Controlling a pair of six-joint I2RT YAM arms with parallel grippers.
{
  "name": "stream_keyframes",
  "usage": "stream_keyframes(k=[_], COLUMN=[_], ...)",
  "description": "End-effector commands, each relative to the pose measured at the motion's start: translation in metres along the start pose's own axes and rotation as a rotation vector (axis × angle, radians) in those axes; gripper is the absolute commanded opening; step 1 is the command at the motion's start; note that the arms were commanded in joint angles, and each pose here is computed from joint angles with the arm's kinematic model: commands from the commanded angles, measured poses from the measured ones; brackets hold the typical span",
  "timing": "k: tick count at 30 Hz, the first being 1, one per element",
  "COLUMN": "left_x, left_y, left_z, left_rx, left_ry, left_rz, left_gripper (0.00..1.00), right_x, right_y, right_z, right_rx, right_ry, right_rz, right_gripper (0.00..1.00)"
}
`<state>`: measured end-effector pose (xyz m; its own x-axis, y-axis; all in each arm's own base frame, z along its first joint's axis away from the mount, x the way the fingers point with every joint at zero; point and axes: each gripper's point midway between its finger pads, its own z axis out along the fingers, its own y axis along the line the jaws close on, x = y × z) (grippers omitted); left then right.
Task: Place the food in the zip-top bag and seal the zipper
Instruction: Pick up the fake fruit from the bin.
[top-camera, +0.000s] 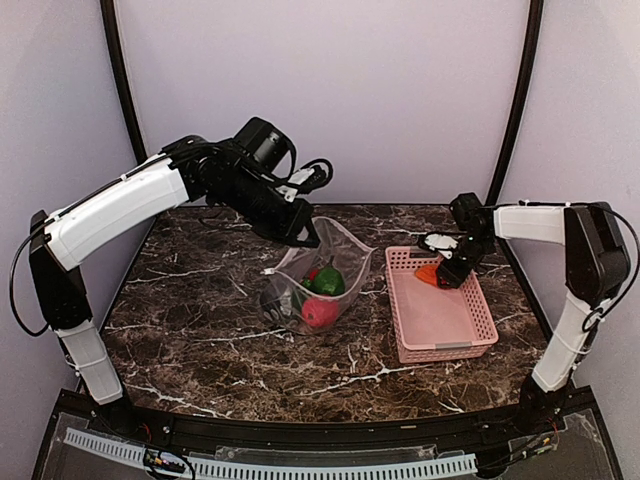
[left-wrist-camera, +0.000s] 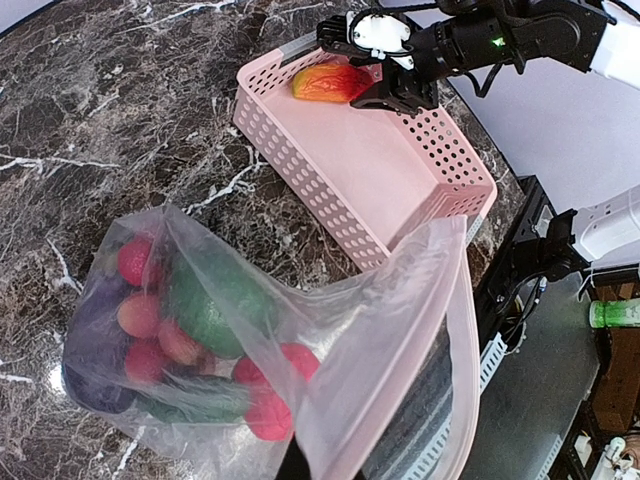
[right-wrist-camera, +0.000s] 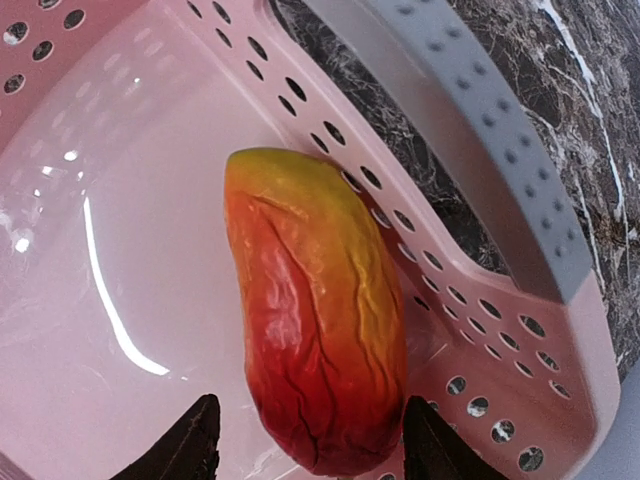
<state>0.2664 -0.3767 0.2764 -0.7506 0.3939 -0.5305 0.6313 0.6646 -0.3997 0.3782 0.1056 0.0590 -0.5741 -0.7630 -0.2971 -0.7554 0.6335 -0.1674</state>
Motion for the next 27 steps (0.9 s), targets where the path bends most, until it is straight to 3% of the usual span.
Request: stream_keyframes(k=[1, 7, 12, 14, 22, 27], left_x=[0.004, 0.005, 0.007, 0.008, 0.008, 0.007], left_y=[0.002, 0.002, 0.003, 0.002, 0.003, 0.003], left_z=[0.003, 0.005, 0.006, 0.006, 0.008, 0.010], left_rx=[0.008, 0.012, 0.010, 0.012, 0.013, 0.016], left_ry=[0.017, 0.025, 0.032, 0.033, 0.035, 0.033], left_rz=[-0.002, -0.006, -0.008, -0.008, -0.009, -0.006], left_gripper=[0.01, 0.01, 0.01, 0.01, 0.01, 0.01], right_x=[-0.007, 0.000, -0.003, -0.009, -0.029, -0.057], right_y=[-0.013, -0.005, -0.004, -0.004, 0.018, 0.043], right_z=[0.007, 0.024, 0.016, 0.003, -0.062, -0.137], right_rx=[0.033, -0.008, -0.022, -0.016, -0.069, -0.138], right_ry=[-0.011, 0.015, 0.010, -0.019, -0.206, -0.446], right_rz=[0.005, 0.008, 0.021, 0.026, 0.000, -0.057], right_gripper=[0.60, 0.52, 0.33, 0.32, 0.32, 0.32])
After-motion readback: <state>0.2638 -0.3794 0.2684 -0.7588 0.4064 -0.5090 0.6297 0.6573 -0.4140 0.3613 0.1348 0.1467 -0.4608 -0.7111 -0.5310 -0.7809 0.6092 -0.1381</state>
